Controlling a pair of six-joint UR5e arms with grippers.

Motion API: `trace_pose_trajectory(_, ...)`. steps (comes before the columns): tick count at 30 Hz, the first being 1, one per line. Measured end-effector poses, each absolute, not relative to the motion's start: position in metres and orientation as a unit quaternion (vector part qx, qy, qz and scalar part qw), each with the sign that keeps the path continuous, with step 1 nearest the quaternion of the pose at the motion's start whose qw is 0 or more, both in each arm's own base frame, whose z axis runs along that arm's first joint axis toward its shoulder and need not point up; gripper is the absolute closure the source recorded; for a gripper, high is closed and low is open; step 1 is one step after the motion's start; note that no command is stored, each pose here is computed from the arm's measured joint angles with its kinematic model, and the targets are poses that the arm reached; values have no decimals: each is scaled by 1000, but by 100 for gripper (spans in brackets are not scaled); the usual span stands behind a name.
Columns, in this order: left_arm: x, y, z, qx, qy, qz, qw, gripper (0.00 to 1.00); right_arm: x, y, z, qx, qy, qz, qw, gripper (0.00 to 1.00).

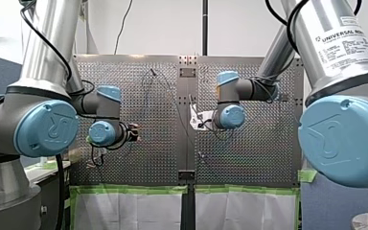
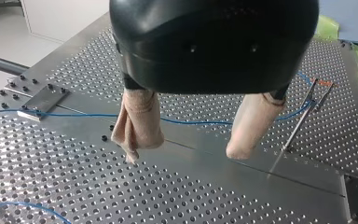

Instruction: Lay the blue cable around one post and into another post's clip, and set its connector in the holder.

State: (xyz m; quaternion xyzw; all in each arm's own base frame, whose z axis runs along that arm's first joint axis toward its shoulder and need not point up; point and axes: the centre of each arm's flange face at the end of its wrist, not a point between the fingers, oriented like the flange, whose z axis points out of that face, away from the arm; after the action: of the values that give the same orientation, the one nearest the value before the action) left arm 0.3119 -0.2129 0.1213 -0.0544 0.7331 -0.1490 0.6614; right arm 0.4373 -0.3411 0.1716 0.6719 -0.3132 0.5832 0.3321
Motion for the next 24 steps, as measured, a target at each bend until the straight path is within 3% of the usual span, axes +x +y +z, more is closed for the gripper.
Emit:
trace_pose_trajectory(7,312,-212,121,-55,733,-148,661,0,445,-331,169,675,-307,587,324,0)
trace_pose_trajectory(17,313,-211,121,-55,733,-147,662,0,432,-349,165,666,-324,584,334,0)
trace_pose_trajectory(24,313,-211,121,-55,733,-147,662,0,432,-352,141,675,-323,571,338,0)
